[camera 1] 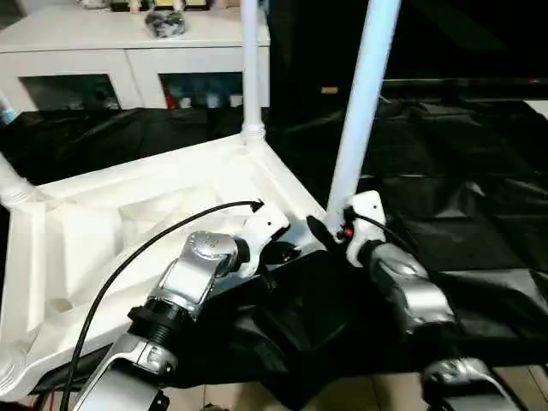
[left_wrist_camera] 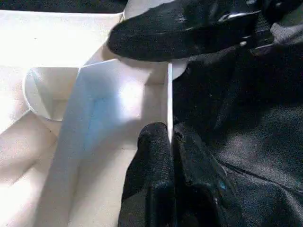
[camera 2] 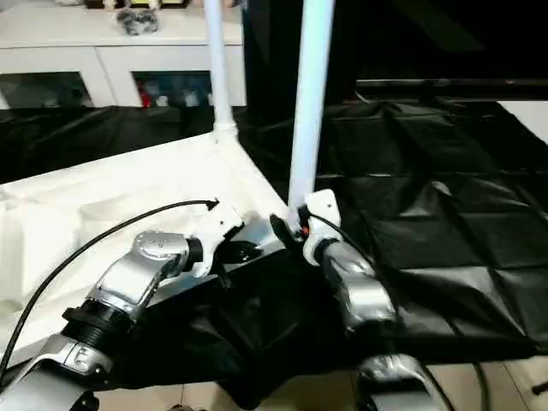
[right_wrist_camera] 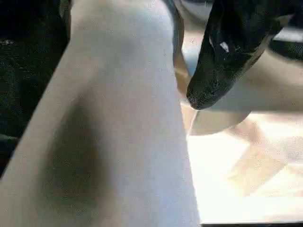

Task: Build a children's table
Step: Rotate leg to tighten

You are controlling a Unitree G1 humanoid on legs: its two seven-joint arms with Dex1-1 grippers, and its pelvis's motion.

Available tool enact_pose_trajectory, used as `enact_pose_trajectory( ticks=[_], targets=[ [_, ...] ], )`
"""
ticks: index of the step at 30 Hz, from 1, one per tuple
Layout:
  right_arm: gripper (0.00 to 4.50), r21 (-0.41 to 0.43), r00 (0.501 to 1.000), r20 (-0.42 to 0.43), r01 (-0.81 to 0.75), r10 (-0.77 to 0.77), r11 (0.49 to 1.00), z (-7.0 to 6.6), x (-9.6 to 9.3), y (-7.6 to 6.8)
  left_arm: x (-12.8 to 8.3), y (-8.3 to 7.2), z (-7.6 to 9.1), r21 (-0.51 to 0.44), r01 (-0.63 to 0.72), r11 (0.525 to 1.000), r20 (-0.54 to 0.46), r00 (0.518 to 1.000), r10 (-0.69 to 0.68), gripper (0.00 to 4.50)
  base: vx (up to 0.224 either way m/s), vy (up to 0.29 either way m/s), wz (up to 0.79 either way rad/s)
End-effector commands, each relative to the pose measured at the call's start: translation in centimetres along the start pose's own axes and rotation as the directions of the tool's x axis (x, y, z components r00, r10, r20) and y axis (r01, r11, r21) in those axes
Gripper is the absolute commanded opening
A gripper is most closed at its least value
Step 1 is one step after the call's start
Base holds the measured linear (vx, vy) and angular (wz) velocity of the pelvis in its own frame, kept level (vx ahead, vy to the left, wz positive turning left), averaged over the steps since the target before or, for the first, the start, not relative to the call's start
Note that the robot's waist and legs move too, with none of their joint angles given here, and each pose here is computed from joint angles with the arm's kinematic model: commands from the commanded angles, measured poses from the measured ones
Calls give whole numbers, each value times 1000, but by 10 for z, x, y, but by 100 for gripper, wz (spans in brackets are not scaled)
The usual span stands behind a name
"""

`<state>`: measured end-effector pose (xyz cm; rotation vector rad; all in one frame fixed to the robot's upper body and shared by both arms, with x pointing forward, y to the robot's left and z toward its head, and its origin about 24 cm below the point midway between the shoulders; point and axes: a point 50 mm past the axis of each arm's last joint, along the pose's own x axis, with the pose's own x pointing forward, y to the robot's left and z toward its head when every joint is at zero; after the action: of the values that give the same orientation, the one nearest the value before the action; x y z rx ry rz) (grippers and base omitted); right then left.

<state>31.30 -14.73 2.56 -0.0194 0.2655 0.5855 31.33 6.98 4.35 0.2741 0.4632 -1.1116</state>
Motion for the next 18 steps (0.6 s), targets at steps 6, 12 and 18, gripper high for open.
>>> enact_pose_trajectory(
  ticks=[6, 12, 18],
  targets=[
    [373, -17, 946, -32, -322, 322, 947, 0, -70, -18, 4, -4, 28, 82, 43, 996, 120, 991, -53, 0, 0, 0, 0],
    [373, 9, 936, -100, -339, 339, 941, 4, -115, -40, 3, -9, 24, 113, 104, 988, 115, 987, -117, 0, 0, 0, 0],
    [377, 42, 899, -54, -434, 435, 900, 13, -111, -20, 0, -11, 26, 132, 112, 985, 153, 979, -132, 28, 0, 0, 0]
  ],
)
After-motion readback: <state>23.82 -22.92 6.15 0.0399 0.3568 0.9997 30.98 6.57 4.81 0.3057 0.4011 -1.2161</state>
